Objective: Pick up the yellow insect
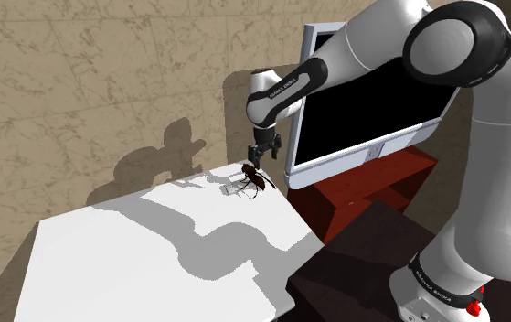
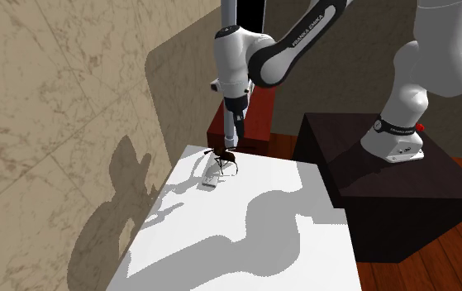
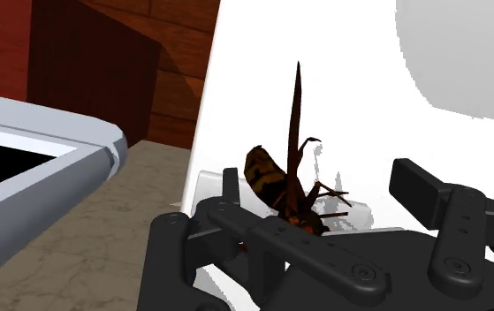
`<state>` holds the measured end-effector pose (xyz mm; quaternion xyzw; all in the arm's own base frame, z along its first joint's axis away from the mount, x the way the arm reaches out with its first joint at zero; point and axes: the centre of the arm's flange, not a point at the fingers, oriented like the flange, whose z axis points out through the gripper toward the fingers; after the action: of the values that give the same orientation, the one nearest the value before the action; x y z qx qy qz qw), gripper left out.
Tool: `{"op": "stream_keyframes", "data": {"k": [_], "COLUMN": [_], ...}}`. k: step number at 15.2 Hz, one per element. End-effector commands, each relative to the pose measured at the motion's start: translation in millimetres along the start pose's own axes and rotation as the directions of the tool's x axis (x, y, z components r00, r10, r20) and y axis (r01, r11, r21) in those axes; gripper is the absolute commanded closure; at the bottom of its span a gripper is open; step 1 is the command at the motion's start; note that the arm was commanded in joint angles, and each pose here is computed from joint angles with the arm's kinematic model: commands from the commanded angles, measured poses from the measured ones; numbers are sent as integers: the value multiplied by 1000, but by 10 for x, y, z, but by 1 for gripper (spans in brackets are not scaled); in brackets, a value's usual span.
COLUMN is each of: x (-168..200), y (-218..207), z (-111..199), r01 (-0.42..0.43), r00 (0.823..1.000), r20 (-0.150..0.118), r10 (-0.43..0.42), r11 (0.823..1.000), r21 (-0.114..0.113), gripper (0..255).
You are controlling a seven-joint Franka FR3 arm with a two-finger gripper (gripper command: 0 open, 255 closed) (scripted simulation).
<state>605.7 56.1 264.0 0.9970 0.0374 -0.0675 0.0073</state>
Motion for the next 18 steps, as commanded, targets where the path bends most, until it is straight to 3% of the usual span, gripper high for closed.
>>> {"op": "stream_keyframes", "data": {"k": [1, 3, 12, 13, 18], "x": [200, 395, 449, 454, 455], "y": [-23, -39, -43, -48, -43], "z": [161, 309, 705, 703, 702], "r01": [7, 14, 14, 14, 14], "r00": [1000, 1000, 1000, 1000, 1000], "r20": [-1, -1, -1, -1, -1], "r10": [-7, -14, -14, -14, -14], "r11": [1000, 1000, 1000, 1000, 1000], "r21": [-9, -16, -16, -16, -16], "gripper": [0, 0, 0, 255, 255]}}
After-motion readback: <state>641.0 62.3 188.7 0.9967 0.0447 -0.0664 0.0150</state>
